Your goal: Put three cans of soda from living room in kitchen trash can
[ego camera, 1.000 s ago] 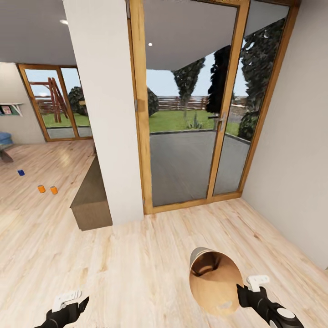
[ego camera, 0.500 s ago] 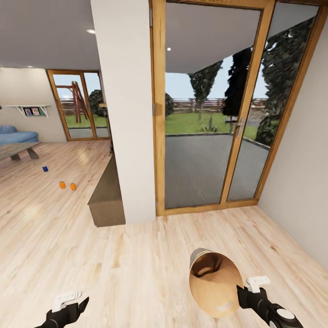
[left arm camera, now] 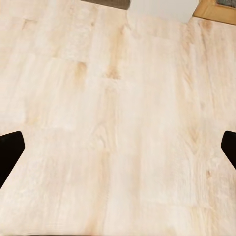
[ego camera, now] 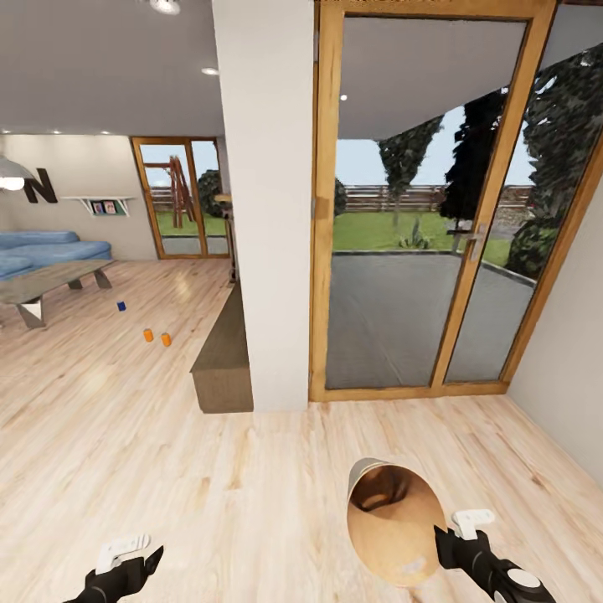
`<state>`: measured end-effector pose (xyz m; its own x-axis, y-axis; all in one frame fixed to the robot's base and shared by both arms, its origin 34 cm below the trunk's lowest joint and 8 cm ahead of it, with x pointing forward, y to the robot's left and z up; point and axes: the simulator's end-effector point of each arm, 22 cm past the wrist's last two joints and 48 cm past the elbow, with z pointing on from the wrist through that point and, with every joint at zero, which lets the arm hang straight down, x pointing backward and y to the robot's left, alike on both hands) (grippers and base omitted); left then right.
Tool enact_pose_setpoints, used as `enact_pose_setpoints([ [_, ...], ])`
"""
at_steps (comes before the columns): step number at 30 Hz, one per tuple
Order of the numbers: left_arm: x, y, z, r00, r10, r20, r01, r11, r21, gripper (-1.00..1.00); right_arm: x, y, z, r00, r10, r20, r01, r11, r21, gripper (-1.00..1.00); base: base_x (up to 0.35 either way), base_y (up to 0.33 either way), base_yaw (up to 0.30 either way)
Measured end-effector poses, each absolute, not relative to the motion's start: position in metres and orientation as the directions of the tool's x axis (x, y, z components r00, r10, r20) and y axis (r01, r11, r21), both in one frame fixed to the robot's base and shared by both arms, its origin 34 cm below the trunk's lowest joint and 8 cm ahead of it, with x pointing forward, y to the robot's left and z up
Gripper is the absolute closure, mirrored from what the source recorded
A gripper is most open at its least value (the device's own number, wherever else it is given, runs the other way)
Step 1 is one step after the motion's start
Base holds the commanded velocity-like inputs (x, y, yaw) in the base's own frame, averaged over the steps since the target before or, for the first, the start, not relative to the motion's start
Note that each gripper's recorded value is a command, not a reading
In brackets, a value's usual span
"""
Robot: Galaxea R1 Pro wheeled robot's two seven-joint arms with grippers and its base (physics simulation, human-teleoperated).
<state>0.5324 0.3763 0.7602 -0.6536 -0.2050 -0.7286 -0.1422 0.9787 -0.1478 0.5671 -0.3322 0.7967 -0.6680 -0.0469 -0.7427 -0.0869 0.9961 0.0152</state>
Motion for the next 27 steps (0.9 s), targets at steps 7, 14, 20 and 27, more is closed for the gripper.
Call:
enact_pose_setpoints([
  [7, 0.531, 0.377, 0.769, -0.65, -0.205, -0.732, -0.144, 0.979, -0.146, -1.0, 0.566, -0.332, 0.806, -0.664, -0.048, -0.746, -0.088, 0.996, 0.014, 1.0, 0.0, 0.0, 0.221],
  [14, 0.53, 0.377, 0.777, -0.645, -0.205, -0.736, -0.144, 0.979, -0.146, -1.0, 0.563, -0.332, 0.813, -0.662, -0.049, -0.748, -0.089, 0.996, 0.013, 1.0, 0.0, 0.0, 0.221],
  [20, 0.53, 0.377, 0.785, -0.638, -0.203, -0.743, -0.142, 0.979, -0.146, -1.0, 0.559, -0.333, 0.815, -0.661, -0.05, -0.749, -0.087, 0.996, 0.01, 1.0, 0.0, 0.0, 0.221],
  [27, 0.529, 0.377, 0.794, -0.63, -0.201, -0.75, -0.14, 0.979, -0.146, -1.0, 0.561, -0.335, 0.826, -0.625, -0.05, -0.779, -0.086, 0.996, 0.005, 1.0, 0.0, 0.0, 0.221],
])
